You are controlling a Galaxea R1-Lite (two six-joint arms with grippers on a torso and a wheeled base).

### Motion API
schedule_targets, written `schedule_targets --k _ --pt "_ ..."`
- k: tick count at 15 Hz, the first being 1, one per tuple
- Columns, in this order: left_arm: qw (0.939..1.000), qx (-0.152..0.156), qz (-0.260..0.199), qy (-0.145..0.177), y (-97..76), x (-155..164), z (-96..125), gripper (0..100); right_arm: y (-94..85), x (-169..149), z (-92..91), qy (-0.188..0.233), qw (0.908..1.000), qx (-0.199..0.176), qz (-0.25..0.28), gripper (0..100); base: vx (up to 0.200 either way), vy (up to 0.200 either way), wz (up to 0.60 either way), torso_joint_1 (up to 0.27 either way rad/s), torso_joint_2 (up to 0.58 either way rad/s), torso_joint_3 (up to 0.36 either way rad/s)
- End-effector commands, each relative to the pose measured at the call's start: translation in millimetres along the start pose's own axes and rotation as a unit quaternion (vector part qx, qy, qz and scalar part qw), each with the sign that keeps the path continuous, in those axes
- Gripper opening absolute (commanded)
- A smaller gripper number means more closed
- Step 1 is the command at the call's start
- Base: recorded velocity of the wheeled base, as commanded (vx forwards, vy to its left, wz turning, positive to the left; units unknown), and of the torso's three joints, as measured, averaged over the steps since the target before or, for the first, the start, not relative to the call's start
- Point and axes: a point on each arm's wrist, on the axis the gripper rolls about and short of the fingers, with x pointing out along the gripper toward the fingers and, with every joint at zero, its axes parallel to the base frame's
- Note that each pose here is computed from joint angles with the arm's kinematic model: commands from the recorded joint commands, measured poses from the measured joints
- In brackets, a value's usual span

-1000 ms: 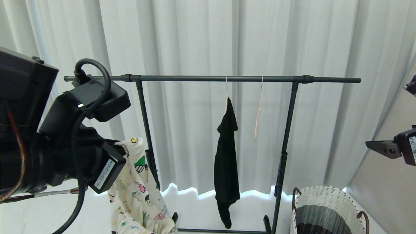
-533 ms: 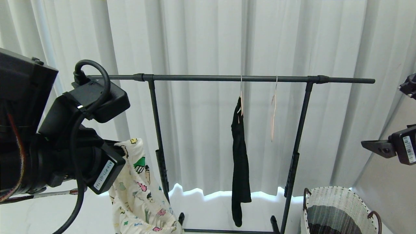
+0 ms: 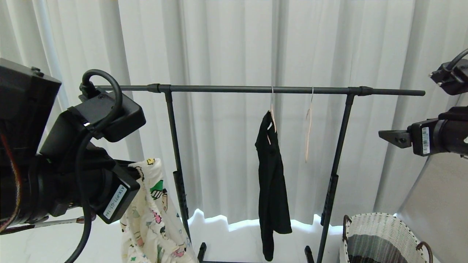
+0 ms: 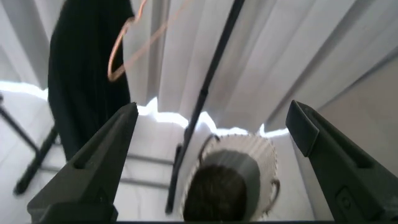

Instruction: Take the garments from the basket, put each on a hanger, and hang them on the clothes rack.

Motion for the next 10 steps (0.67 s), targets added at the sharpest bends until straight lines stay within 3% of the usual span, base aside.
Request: schedule_targets --k 1,7,8,10 --pt "0.9999 0.007 -0.008 0.002 -4.3 0.8 -1.2 0 9.0 28.2 -3.3 0.016 0.9999 0.005 -0.002 100 0.200 0.000 0.00 0.002 0.01 -0.002" --pt "0.9998 0.012 -0.013 0.000 -7.2 0.5 -0.8 0 20.1 57.3 -8.9 0.025 0.9990 0.037 -0.002 100 0.200 0.200 0.00 0.005 0.01 0.001" --pt "0.9999 0.011 -0.013 0.000 -7.2 0.5 -0.8 0 20.9 58.2 -9.8 0.027 0.9989 0.039 -0.001 100 0.200 0.000 0.00 0.002 0.00 0.002" --pt "0.9998 0.011 -0.014 -0.003 -8.4 1.3 -0.9 0 20.5 58.4 -10.2 0.028 0.9988 0.041 -0.002 100 0.000 0.000 0.00 0.000 0.00 0.000"
